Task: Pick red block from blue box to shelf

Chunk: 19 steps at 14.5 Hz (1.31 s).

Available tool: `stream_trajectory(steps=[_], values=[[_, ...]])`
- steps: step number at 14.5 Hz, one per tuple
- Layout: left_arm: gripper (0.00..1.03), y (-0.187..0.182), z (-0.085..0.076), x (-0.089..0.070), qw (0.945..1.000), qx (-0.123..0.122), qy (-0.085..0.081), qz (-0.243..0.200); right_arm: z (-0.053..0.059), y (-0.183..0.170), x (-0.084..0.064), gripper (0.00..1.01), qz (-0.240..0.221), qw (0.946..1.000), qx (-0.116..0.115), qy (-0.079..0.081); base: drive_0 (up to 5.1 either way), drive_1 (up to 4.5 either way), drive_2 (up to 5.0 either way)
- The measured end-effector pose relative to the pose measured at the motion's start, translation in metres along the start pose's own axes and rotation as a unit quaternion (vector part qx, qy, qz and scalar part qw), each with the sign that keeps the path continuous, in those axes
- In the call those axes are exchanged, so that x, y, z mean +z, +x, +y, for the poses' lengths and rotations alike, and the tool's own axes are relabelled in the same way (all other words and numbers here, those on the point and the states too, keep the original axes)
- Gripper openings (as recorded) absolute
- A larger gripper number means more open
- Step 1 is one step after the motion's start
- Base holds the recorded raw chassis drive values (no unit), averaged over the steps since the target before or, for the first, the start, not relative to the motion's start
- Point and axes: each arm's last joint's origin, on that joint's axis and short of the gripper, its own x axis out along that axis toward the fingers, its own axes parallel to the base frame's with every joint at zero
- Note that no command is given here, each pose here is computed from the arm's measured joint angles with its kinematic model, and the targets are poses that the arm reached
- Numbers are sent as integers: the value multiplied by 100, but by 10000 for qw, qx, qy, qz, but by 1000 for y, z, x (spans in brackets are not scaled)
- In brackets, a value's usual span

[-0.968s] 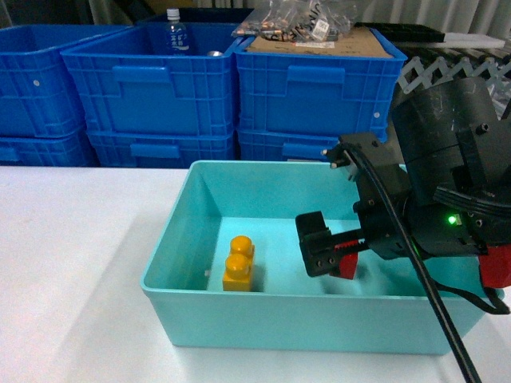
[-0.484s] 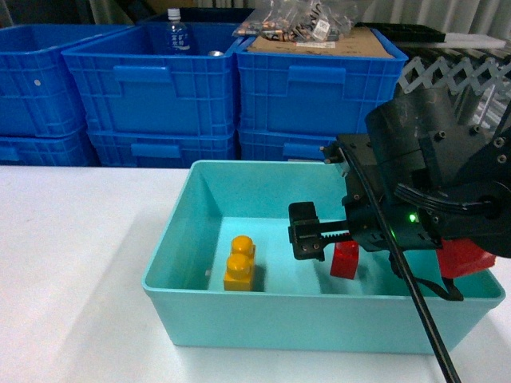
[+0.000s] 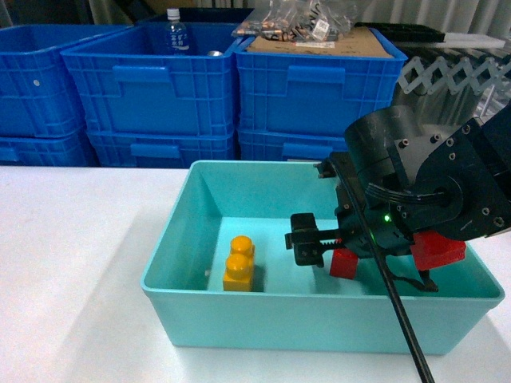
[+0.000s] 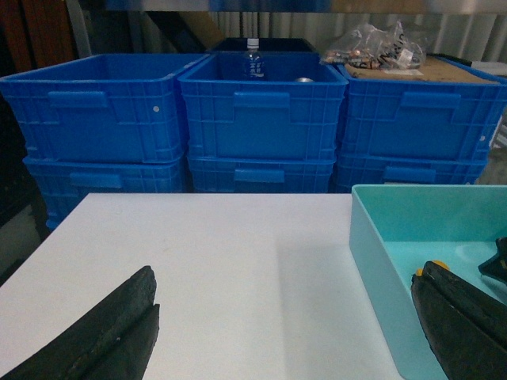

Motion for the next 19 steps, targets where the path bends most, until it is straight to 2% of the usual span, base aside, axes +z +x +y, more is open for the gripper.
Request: stream_trajectory(steps=[2, 5, 6, 8, 10, 11, 12, 13, 14, 15, 16, 17, 18, 19], values=[[98, 0, 0, 0, 10000, 0, 0, 0, 2, 2, -1, 64, 79, 9999, -129, -17, 0, 0, 0], [98, 0, 0, 0, 10000, 0, 0, 0, 6, 1, 2, 33, 99, 9998, -159, 37, 0, 0, 0], [98, 0, 0, 0, 10000, 0, 0, 0, 6, 1, 3, 29, 56, 9998, -160, 44, 0, 0, 0], [98, 0, 0, 0, 10000, 0, 0, 0, 3, -5, 1, 29, -183, 9994, -251, 143, 0, 0, 0], [98, 0, 0, 0, 10000, 0, 0, 0, 0, -42, 4, 29, -819, 9961, -260, 222, 0, 0, 0], [98, 0, 0, 0, 10000, 0, 0, 0, -1, -67, 10, 29, -1316, 9906, -304, 204, 0, 0, 0], [98, 0, 0, 0, 10000, 0, 0, 0, 0, -111, 16, 29, -2220, 9741, -401, 151, 0, 0, 0], [98, 0, 0, 0, 10000, 2, 0, 0, -1, -151, 12, 29, -2992, 9529, -476, 133, 0, 0, 0], [98, 0, 0, 0, 10000, 0, 0, 0, 1, -188, -4, 29, -3811, 9222, -652, 109, 0, 0, 0], [98, 0, 0, 0, 10000, 0, 0, 0, -5, -218, -37, 29, -4354, 8969, -776, 52, 0, 0, 0], [98, 0, 0, 0, 10000, -2, 0, -2, -15, -217, -49, 29, -4099, 9083, -836, -31, 0, 0, 0], [98, 0, 0, 0, 10000, 0, 0, -2, -26, -216, -62, 29, -3918, 9154, -925, -56, 0, 0, 0], [98, 0, 0, 0, 10000, 0, 0, 0, -33, -219, -70, 29, -3852, 9179, -951, -63, 0, 0, 0], [98, 0, 0, 0, 10000, 2, 0, 2, -41, -225, -77, 29, -3891, 9161, -969, -31, 0, 0, 0]])
